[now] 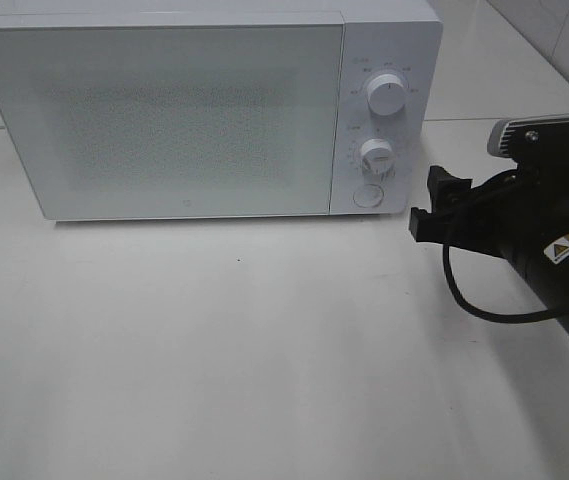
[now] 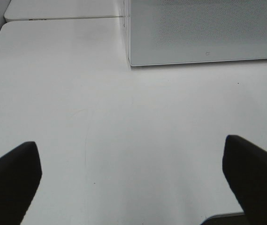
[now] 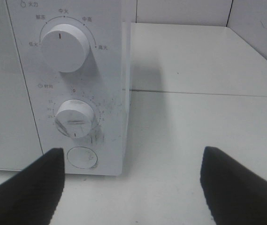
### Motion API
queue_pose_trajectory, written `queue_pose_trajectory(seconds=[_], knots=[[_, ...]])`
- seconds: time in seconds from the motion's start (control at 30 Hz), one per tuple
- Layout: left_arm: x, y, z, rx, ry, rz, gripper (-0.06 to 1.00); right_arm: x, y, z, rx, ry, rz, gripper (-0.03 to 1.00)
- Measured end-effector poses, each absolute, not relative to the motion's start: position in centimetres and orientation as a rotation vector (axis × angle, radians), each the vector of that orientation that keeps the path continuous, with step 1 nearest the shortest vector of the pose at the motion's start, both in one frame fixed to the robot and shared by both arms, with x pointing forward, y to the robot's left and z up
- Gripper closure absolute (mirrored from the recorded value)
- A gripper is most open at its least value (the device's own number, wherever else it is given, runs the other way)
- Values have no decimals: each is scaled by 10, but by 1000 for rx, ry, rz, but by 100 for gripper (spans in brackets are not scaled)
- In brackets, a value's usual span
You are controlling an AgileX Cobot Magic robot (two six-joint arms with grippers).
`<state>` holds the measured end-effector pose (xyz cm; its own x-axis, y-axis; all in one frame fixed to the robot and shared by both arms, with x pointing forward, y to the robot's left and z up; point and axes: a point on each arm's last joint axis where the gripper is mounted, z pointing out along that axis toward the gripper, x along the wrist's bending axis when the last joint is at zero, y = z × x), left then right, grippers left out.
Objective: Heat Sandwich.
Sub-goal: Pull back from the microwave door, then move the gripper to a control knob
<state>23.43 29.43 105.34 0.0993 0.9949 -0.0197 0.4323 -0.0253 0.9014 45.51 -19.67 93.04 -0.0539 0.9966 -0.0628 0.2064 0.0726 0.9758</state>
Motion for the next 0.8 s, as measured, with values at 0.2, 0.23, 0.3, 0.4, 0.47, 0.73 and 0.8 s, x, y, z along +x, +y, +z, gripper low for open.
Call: queue_pose_trajectory(seconds=[0.2,0.23,0.3,0.4,0.47,0.73,0.8], knots=[[234,294,1053,1578,1446,888,-5,468,-180,928,1318,1406,1102,20],[234,294,1053,1578,1446,888,-5,469,-178,927,1319,1408,1102,20],[234,294,1053,1578,1446,888,-5,474,-172,923,1328,1421,1096,20],[234,294,1053,1578,1446,888,-5,477,-170,922,1333,1423,1095,20],[234,294,1053,1578,1446,888,-5,480,-167,919,1335,1427,1090,20],[234,294,1053,1578,1446,888,-5,482,-167,911,1338,1435,1070,20],[234,294,1053,1578,1446,888,-5,484,-164,912,1337,1427,1083,20]])
